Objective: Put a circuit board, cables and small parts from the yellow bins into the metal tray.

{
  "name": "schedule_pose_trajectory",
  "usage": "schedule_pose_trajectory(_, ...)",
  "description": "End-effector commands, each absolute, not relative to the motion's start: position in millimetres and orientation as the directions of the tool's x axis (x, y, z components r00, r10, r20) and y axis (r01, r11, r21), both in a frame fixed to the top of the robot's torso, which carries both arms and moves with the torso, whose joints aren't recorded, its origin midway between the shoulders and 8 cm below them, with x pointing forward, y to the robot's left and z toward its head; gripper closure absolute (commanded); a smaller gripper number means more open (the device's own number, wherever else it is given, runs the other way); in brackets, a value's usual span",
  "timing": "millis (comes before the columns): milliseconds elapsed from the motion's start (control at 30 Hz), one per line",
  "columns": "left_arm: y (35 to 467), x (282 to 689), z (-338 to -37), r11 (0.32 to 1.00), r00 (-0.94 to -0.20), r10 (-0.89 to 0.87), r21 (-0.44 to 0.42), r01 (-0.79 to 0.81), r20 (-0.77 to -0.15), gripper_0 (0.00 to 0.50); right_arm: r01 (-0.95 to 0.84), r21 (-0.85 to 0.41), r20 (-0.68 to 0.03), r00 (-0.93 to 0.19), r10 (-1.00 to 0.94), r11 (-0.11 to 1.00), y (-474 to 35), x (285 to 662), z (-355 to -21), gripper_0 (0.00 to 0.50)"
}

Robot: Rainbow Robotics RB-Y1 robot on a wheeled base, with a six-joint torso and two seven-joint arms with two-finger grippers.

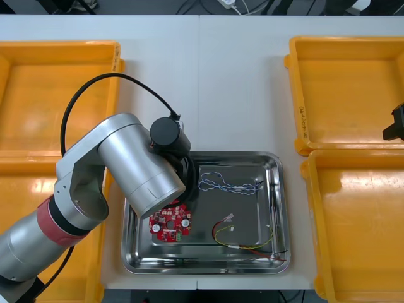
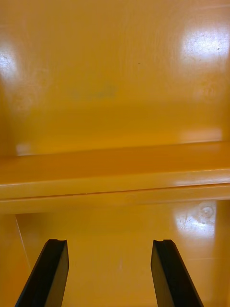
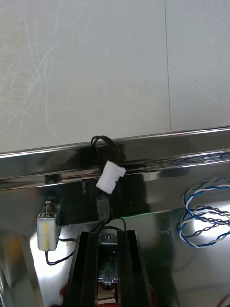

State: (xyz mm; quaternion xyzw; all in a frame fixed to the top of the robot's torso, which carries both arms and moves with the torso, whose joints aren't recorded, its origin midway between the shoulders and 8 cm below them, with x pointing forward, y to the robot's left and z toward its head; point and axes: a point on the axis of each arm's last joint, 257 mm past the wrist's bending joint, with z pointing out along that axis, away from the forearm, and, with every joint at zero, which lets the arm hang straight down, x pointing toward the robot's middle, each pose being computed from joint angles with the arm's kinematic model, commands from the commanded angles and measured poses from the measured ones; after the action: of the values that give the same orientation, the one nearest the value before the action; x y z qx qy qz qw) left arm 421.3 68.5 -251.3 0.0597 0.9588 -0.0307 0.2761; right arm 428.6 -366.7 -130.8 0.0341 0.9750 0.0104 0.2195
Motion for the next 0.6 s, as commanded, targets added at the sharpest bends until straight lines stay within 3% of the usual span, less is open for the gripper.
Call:
schedule_pose_trajectory(33,64.6,416.3,-256.2,0.986,-0.832,0.134,-0.009,0.165,-0.538,0.497,0.034,-0.015,-0.461,-0.887,0.023,0.999,-385.3,429.6,-113.4,0.0)
schedule_pose_trajectory(200,64.7,415.1,-257.4,0.986,-0.834,0.134,-0.009,0.164,-0.535,0.48,0.034,-0.015,-0.46,-0.887,0.023,0.999,-385.5,429.1,-113.0,0.0)
schedule_pose_trajectory(300,66.5,414.9,-258.0,0.987,-0.835,0.13,-0.009,0.16,-0.534,0.253,0.039,-0.014,-0.455,-0.89,0.029,0.999,-385.7,428.0,-113.9,0.0)
schedule_pose_trajectory(333,67.2,415.1,-258.3,0.987,-0.835,0.131,-0.007,0.159,-0.535,0.127,0.039,-0.014,-0.455,-0.89,0.029,0.999,-385.7,428.0,-113.9,0.0)
schedule_pose_trajectory(400,67.3,415.0,-258.8,0.987,-0.834,0.132,-0.005,0.16,-0.535,0.0,0.039,-0.014,-0.455,-0.89,0.029,0.999,-385.7,428.0,-113.9,0.0)
schedule_pose_trajectory(600,69.1,415.5,-259.9,0.987,-0.829,0.138,0.01,0.157,-0.541,0.0,0.039,-0.014,-0.455,-0.89,0.029,0.999,-385.7,428.0,-113.9,0.0)
